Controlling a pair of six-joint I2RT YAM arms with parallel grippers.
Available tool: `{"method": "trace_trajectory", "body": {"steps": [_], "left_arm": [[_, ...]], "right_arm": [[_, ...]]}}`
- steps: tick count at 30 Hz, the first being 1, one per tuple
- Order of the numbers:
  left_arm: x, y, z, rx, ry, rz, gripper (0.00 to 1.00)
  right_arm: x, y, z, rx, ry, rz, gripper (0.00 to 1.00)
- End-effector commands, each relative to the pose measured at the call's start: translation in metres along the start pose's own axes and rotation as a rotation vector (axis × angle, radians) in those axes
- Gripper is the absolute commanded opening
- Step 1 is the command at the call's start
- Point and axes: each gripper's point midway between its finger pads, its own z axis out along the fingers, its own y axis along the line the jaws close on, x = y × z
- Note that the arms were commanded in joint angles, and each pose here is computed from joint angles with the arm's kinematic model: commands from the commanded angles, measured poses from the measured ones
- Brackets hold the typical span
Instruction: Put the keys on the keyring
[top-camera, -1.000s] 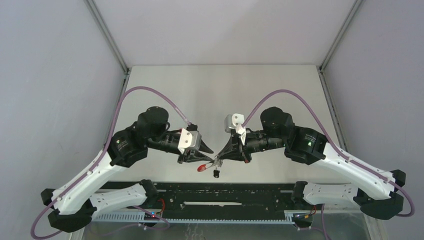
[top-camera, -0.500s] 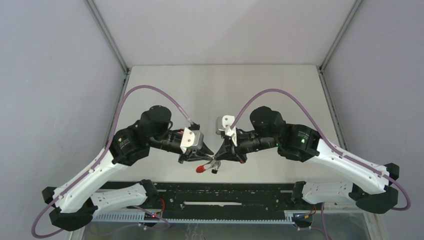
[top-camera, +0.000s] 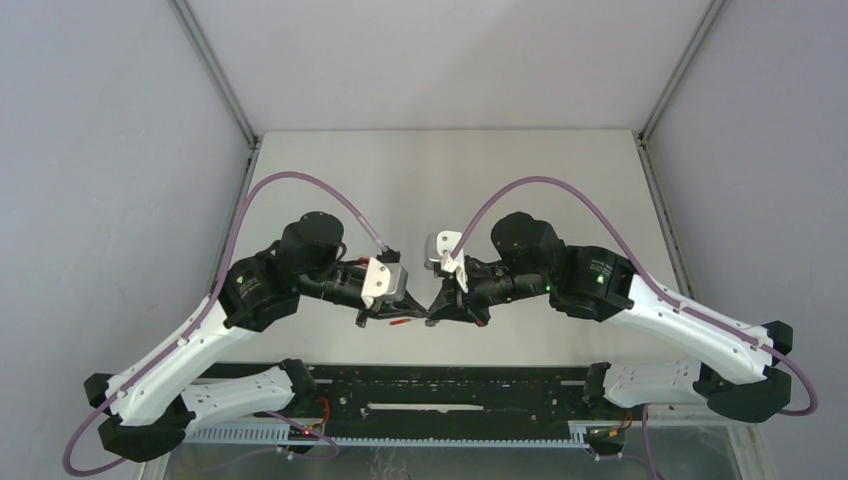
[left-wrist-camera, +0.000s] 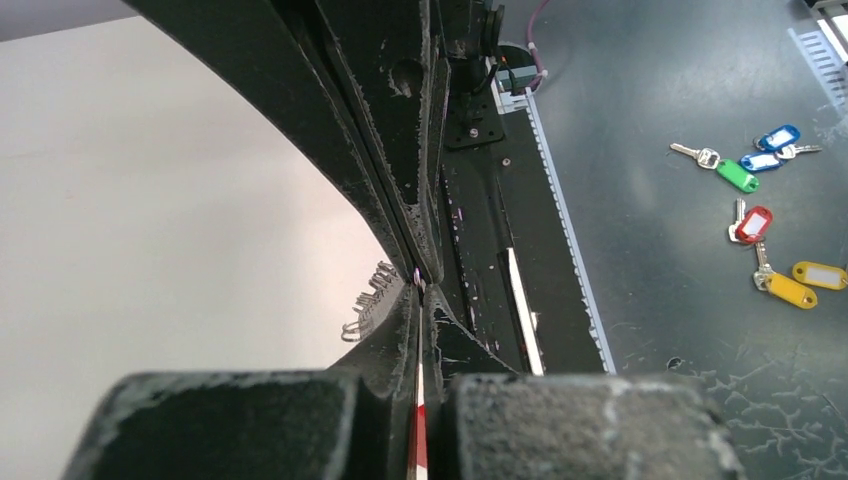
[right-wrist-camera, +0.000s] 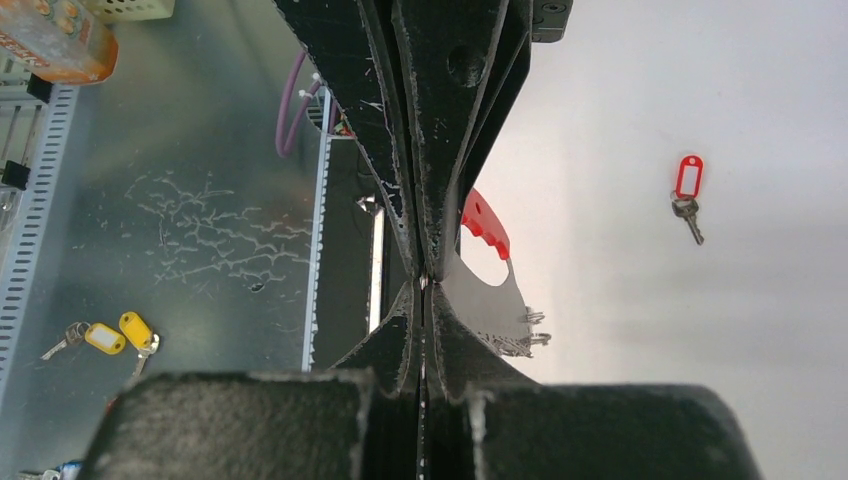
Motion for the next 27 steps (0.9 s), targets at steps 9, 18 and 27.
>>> {"method": "trace_trajectory", "body": {"steps": [9, 18, 27], "left_arm": [[-0.003, 0.032, -0.005, -0.183, 0.02, -0.034, 0.0], [-0.032, 0.025, -0.012, -0.16, -0.155, -0.127, 0.0], [-0.064, 0.031, -0.022, -0.167, -0.354, -0.195, 0.0]], "right_arm": [[-0.049, 0.004, -0.02, 0.01, -0.231, -0.009, 0.27], [-0.056, -0.005, -0.045, 0.049, -0.366, 0.062, 0.44], [-0.058, -0.009, -0.07, 0.104, -0.575, 0.128, 0.52]]}}
